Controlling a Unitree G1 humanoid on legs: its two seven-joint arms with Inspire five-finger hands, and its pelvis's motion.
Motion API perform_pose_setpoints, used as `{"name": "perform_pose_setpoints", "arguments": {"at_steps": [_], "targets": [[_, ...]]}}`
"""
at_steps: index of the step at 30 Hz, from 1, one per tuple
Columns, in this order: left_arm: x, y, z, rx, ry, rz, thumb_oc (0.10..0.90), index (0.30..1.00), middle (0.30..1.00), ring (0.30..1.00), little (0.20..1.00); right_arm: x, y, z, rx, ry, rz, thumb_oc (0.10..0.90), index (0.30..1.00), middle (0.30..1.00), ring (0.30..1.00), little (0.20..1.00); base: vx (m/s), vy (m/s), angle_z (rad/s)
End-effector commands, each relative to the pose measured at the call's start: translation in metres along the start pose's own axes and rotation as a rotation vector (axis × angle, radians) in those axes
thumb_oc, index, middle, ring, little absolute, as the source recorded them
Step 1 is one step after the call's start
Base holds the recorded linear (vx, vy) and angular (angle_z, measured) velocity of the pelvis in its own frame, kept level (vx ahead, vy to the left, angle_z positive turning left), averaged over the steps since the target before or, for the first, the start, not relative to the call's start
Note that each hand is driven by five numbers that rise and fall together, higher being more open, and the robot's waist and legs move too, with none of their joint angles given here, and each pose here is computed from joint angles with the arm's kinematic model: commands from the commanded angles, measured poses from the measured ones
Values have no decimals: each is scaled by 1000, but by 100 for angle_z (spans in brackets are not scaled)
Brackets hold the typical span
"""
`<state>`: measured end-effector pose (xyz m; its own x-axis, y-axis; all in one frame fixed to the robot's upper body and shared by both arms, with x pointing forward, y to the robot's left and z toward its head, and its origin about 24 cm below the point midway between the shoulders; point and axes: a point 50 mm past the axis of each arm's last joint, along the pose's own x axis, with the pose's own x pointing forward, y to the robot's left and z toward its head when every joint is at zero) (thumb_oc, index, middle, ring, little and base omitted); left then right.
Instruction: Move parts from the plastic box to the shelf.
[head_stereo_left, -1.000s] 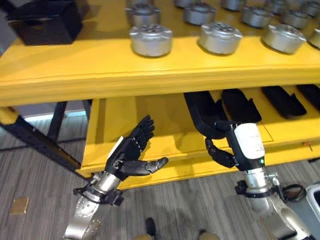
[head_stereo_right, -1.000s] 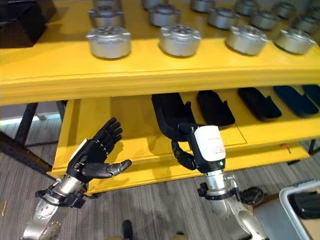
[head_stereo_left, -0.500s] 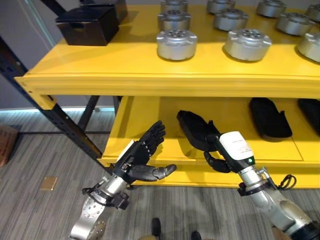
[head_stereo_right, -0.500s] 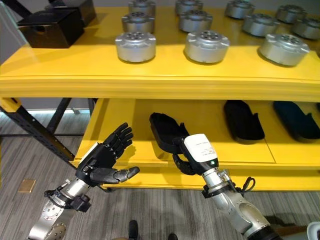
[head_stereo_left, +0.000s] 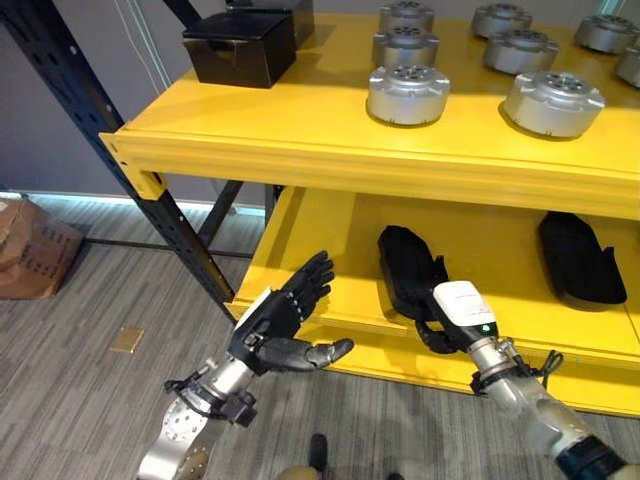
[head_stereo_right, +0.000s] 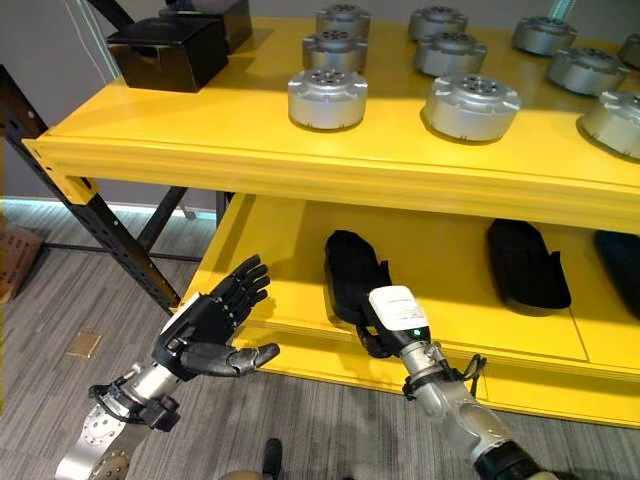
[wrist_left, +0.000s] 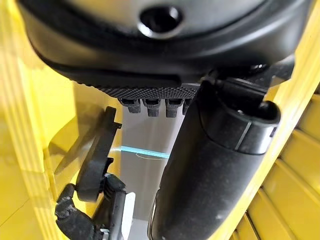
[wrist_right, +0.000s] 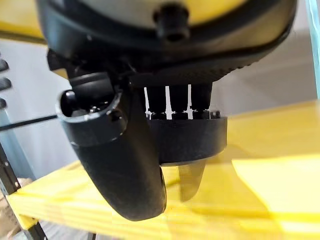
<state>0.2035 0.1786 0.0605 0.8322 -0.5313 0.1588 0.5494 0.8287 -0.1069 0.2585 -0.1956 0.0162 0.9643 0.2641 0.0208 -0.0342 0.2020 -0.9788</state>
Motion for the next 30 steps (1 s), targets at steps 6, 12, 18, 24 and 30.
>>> {"name": "perform_pose_setpoints", "arguments": {"at_steps": [6, 12, 18, 24, 30], "targets": [[26, -1, 46, 46, -252, -90, 900, 1000, 1000, 1000, 1000, 56, -45, -7, -56, 102, -206, 400, 300, 300, 300, 300, 6, 4, 8], [38, -3, 56, 102, -282, -140, 900, 1000, 1000, 1000, 1000, 71, -65, -29, -73, 234, -272, 400, 300, 300, 300, 300, -71, 11, 2], [53, -5, 68, 137, -311, -172, 900, 1000, 1000, 1000, 1000, 90, -92, -39, -122, 309, -340, 400, 300, 300, 300, 300, -94, -19, -3], [53, -6, 71, 141, -313, -194, 900, 1000, 1000, 1000, 1000, 90, -105, -49, -163, 335, -374, 400, 300, 300, 300, 300, -12, -17, -8], [53, -8, 70, 147, -291, -219, 900, 1000, 1000, 1000, 1000, 92, -121, -54, -206, 353, -410, 400, 300, 300, 300, 300, 10, -24, 20]]}}
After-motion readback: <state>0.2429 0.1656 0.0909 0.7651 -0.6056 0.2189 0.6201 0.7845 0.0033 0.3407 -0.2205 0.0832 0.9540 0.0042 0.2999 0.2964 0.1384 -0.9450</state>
